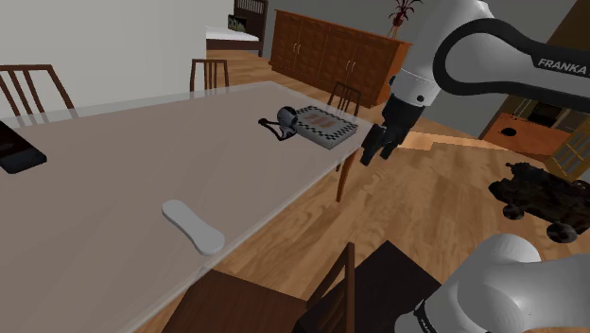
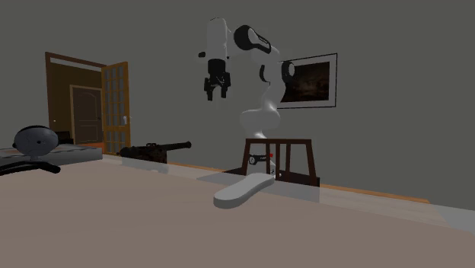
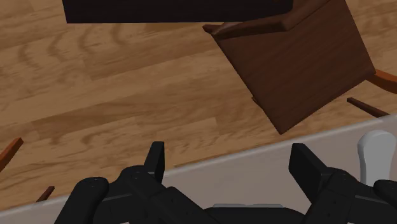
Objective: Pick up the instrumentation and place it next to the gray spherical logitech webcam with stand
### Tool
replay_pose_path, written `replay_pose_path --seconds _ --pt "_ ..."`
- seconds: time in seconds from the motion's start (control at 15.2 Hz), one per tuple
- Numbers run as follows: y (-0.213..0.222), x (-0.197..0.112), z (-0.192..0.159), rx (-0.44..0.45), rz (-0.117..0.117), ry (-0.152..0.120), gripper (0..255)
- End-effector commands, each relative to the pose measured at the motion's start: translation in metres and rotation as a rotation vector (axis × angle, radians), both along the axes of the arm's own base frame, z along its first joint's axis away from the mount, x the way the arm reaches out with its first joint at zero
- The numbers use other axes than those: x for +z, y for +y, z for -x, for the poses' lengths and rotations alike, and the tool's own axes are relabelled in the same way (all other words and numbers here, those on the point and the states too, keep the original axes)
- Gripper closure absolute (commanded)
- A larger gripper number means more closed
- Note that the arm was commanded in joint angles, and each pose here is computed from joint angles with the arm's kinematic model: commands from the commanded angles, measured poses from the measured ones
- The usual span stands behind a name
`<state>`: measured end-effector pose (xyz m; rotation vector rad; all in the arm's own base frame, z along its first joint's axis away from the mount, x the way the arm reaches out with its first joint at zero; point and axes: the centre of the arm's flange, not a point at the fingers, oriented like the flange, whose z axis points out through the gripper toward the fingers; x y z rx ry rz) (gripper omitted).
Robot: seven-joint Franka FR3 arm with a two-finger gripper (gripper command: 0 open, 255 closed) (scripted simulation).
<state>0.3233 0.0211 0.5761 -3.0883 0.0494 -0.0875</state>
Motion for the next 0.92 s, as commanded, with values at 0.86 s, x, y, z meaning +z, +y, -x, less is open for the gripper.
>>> replay_pose_path --seconds 0.86 --pt "0.132 -0.067 -0.095 0.081 0.027 0.021 0"
